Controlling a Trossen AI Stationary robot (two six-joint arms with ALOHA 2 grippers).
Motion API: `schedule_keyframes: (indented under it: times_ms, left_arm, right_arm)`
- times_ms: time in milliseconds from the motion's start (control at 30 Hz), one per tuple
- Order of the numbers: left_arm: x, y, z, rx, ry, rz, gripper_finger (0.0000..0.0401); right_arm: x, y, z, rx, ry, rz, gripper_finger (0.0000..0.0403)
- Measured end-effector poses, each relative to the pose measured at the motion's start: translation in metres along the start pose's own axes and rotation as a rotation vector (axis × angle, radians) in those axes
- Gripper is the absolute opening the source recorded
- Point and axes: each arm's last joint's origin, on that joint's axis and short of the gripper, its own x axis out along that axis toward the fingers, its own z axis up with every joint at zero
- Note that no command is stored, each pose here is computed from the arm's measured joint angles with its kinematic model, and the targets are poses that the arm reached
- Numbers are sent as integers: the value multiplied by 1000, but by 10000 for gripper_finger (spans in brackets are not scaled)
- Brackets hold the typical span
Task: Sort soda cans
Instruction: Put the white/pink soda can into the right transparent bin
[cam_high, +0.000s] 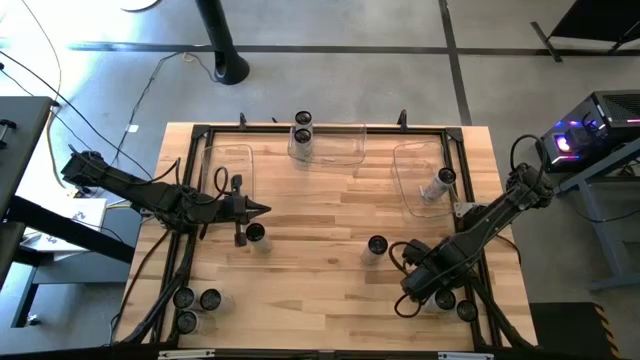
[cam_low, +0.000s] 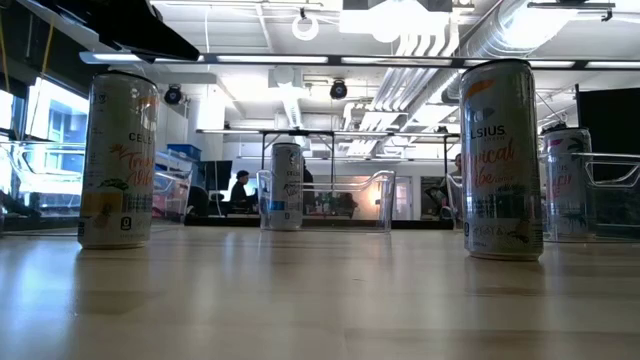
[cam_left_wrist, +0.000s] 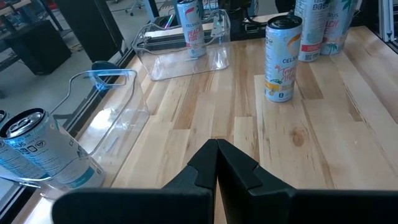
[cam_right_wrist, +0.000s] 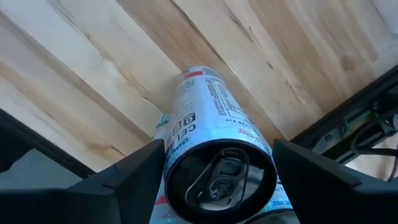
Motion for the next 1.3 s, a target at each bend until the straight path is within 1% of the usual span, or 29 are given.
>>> schedule_keyframes:
  times_ms: [100,300,500,633,733,900,1033,1300]
  left_arm:
    - [0,0,0,0,0,0,0]
    - [0,0,0,0,0,0,0]
    - [0,0,0,0,0,0,0]
    - [0,0,0,0,0,0,0]
    - [0,0,0,-1,0,0,0]
    - [0,0,0,-9,0,0,0]
    - [0,0,0,-9,0,-1,0]
    - [0,0,0,-9,1,0,0]
  right_arm:
    - [0,-3,0,2,-14,-29,284]
    - [0,-3,3,12,-22,-31,282]
    - [-1,-3,10,13,-153,-36,270]
    - [-1,-3,11,3,-195,-43,266]
    - [-1,-3,11,-2,-183,-42,265]
    - [-1,-2,8,-1,-110,-27,264]
    - [-1,-2,5,26,-74,-22,265]
    - [0,0,4,64,-21,4,305]
